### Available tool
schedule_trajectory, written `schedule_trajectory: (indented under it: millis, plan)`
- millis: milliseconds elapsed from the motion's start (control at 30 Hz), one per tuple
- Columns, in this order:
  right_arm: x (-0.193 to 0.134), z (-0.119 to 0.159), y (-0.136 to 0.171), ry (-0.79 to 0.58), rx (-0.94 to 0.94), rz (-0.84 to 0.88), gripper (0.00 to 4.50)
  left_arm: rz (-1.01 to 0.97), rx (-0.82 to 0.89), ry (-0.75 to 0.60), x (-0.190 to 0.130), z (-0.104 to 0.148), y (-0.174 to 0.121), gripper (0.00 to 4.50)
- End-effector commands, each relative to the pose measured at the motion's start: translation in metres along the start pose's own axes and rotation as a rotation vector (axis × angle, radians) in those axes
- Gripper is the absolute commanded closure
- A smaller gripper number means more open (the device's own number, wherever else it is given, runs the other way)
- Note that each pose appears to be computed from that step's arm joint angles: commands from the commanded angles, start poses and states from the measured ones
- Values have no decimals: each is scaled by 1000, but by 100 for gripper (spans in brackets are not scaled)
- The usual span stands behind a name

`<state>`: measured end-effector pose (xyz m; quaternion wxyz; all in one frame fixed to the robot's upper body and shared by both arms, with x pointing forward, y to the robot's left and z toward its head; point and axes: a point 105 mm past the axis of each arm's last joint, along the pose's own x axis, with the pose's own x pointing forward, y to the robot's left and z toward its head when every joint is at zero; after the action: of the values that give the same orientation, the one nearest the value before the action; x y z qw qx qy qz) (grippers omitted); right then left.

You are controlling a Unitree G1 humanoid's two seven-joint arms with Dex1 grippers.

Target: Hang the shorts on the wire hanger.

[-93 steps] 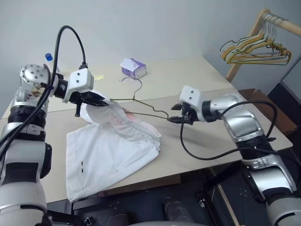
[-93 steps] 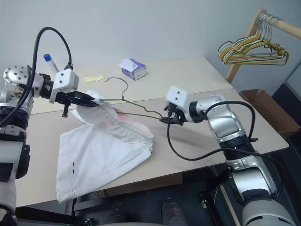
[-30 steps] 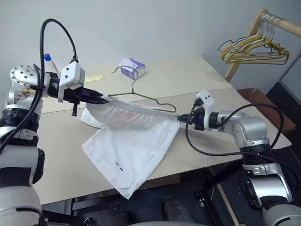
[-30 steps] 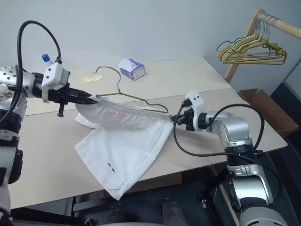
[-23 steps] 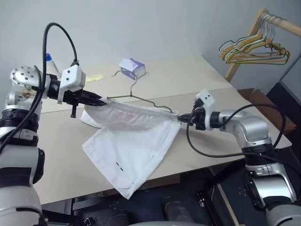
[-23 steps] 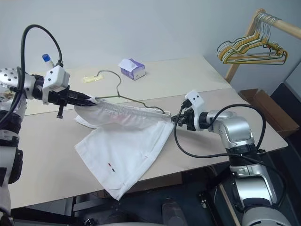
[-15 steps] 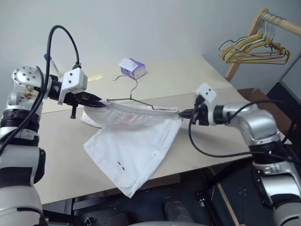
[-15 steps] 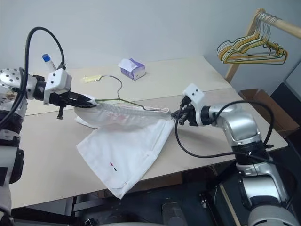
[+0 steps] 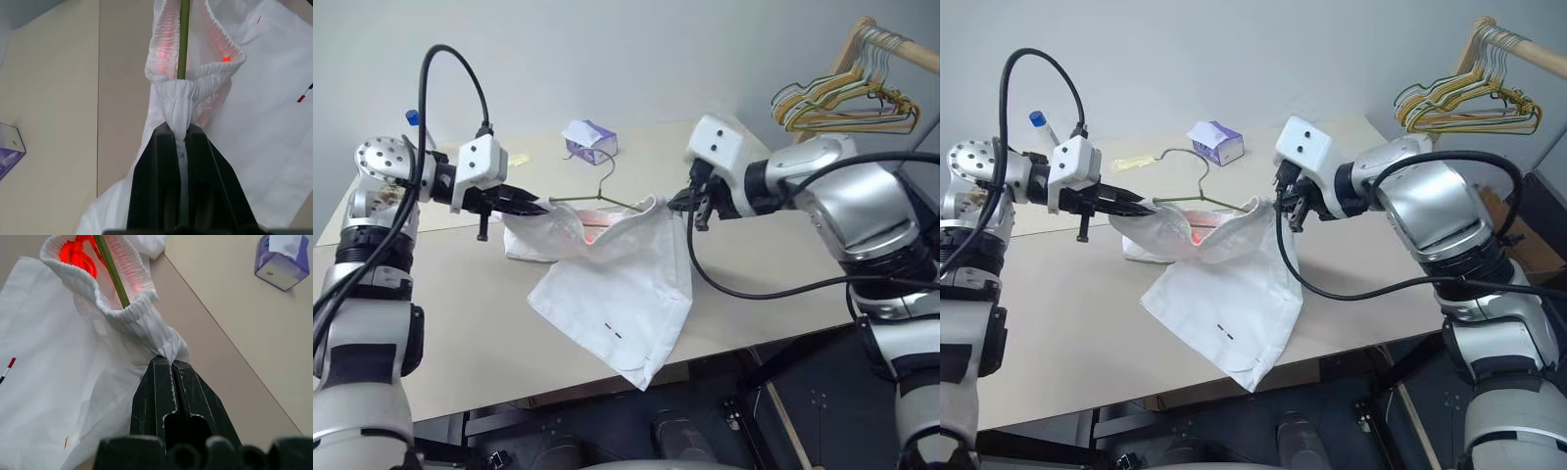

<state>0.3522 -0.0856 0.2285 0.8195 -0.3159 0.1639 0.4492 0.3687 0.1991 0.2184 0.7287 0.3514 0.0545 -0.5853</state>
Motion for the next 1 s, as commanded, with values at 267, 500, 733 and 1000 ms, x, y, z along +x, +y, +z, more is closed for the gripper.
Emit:
schedule_trajectory:
  millis: [267,500,733,1000]
  plan:
    - [-3,33,5,-120,-30,13,447,38,32,-43,-1,11,4,450]
    - [10,17,7,-89,-152,-10,403,56,36,-68,-5,16,7,450]
    - [13,9,8,-86,-202,8,284,53,33,-60,-5,14,5,450]
    - [19,7,7,-114,-171,24,284,27,31,-98,-4,18,2,450]
